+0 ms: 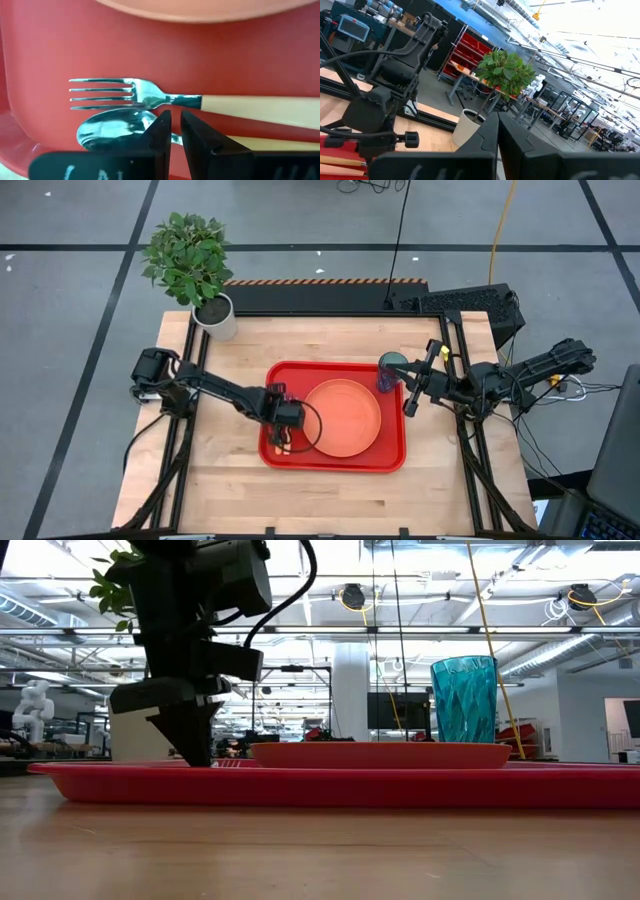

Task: Pick and place plate/cup/fork/spoon on tray
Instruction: Adjust the utensils on the red tray

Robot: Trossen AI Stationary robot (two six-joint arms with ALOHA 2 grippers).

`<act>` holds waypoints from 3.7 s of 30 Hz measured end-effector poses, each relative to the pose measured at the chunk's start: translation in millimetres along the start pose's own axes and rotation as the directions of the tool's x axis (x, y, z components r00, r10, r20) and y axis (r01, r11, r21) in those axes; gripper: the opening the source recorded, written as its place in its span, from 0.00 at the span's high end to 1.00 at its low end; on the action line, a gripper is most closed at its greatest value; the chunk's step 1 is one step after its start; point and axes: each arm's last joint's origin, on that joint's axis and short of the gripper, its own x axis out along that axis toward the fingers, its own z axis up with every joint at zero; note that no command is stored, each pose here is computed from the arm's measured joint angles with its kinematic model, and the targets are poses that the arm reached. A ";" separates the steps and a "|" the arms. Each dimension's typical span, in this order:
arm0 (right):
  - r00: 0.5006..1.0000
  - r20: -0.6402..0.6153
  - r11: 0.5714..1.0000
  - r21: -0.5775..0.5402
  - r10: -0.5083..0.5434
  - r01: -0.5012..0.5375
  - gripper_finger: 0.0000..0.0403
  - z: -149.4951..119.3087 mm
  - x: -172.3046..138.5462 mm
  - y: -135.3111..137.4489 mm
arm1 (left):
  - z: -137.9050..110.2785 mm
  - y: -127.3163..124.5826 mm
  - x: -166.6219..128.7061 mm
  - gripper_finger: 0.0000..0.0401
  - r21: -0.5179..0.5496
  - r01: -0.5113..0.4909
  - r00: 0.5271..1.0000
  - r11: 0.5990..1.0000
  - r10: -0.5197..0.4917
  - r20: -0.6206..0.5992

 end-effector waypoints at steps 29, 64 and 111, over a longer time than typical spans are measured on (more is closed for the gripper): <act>1.000 0.000 1.000 0.000 0.000 0.000 1.00 0.0 0.0 0.0 | -2.5 -3.4 -5.6 0.88 -0.005 0.021 1.000 1.000 -0.021 -0.005; 1.000 0.000 1.000 0.000 0.000 0.000 1.00 0.0 0.0 0.0 | -0.3 1.2 3.8 0.88 -0.043 0.058 0.996 0.997 -0.055 0.067; 1.000 0.000 1.000 0.003 0.000 0.000 1.00 0.0 0.0 0.0 | -7.4 -45.7 -19.1 0.88 -0.136 0.205 0.977 0.969 -0.196 0.079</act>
